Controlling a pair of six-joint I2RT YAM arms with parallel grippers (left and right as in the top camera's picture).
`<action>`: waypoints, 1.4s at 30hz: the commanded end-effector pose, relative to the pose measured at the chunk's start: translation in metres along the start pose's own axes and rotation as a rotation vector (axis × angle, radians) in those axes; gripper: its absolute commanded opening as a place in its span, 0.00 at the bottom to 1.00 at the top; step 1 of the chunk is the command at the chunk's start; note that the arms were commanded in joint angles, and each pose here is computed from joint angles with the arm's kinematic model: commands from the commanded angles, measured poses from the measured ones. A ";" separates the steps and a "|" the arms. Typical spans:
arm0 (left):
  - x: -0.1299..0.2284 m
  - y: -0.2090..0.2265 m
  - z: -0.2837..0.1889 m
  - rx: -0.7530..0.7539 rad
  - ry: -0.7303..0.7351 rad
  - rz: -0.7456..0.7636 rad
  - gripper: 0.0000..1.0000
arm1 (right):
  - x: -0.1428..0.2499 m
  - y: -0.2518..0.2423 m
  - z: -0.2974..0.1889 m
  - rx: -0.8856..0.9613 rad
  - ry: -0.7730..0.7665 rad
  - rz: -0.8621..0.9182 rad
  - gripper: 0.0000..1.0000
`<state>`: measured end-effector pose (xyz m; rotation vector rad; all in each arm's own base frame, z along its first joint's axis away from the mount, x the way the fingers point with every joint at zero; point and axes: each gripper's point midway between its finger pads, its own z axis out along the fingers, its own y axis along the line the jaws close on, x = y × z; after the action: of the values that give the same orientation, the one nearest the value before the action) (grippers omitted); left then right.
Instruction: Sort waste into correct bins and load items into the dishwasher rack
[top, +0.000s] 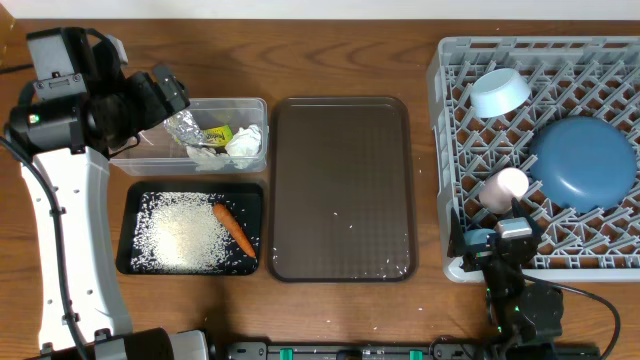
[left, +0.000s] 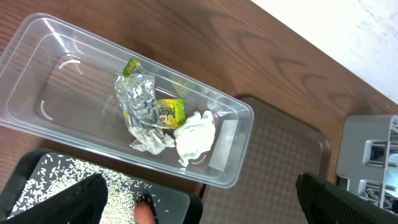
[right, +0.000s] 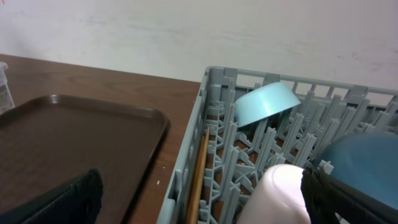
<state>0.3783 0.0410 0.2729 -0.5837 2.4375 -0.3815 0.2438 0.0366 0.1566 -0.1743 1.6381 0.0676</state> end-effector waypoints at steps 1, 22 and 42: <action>-0.003 -0.001 -0.007 -0.001 -0.021 0.001 0.99 | 0.000 0.002 0.000 -0.008 -0.001 0.012 0.99; 0.045 -0.067 -0.202 0.231 -0.465 0.200 0.99 | 0.000 0.002 0.000 -0.008 -0.001 0.012 0.99; 0.206 0.001 -0.194 0.294 -0.578 0.244 0.99 | 0.000 0.002 0.000 -0.008 -0.001 0.012 0.99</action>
<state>0.1121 -0.0329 0.3508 -0.2073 1.7886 -0.3926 0.2438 0.0366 0.1565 -0.1737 1.6385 0.0682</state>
